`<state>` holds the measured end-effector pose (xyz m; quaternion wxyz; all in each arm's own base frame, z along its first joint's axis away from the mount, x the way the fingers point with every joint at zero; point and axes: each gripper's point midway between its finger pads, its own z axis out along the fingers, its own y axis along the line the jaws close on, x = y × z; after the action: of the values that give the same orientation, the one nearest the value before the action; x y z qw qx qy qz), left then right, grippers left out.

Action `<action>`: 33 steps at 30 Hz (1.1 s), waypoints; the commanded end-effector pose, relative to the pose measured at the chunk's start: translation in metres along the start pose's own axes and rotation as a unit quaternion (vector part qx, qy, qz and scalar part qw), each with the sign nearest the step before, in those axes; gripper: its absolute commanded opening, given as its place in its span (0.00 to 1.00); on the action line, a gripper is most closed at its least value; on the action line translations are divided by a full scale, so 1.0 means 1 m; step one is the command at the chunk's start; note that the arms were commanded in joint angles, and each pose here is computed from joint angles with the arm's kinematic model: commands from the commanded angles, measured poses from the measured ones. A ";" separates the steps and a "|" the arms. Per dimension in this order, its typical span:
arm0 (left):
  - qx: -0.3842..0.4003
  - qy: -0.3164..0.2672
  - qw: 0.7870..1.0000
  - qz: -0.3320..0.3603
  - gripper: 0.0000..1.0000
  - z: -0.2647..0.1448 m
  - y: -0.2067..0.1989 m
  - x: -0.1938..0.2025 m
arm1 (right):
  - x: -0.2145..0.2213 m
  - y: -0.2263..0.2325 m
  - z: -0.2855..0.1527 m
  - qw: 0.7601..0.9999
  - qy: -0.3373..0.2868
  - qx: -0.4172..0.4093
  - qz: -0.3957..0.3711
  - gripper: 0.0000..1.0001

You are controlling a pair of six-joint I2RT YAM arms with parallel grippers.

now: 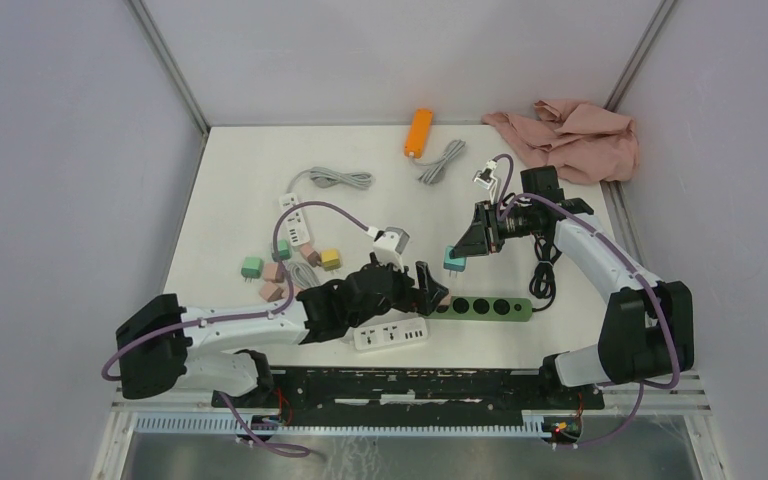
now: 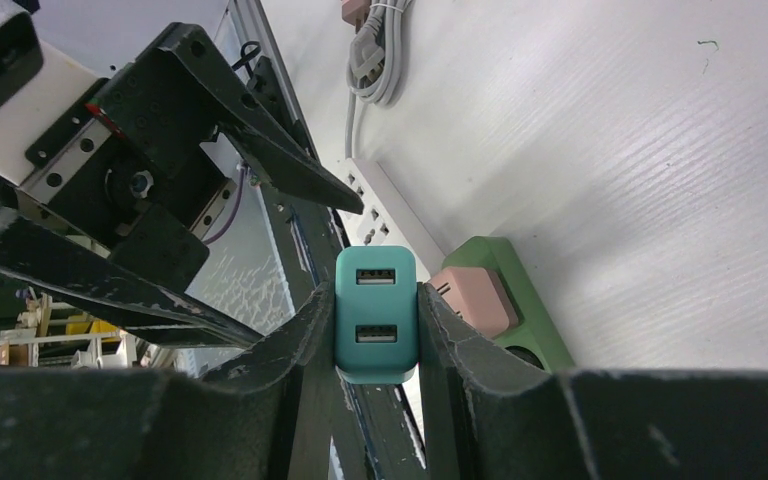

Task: Pull the plug off the socket
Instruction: Place the plug at the center of the board.

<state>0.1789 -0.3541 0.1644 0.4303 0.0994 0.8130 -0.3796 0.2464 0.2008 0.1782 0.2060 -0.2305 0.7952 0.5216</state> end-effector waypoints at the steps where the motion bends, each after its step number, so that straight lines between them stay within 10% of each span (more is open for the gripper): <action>1: 0.009 -0.025 1.000 -0.001 0.95 0.007 -0.017 -0.020 | -0.011 0.003 -0.001 1.000 -0.013 -0.007 -0.014 0.06; 25: -0.071 -0.027 0.997 0.014 0.91 0.053 -0.022 -0.036 | -0.010 -0.002 0.001 1.000 -0.012 -0.002 0.001 0.07; 33: -0.125 -0.030 0.991 0.025 0.57 0.074 -0.016 -0.042 | -0.010 -0.002 0.000 1.000 -0.012 -0.002 0.001 0.07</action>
<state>0.2290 -0.4078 0.1693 0.4513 0.0748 0.8403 -0.2908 0.2506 0.2006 0.1733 0.1982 -0.2152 0.8033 0.5187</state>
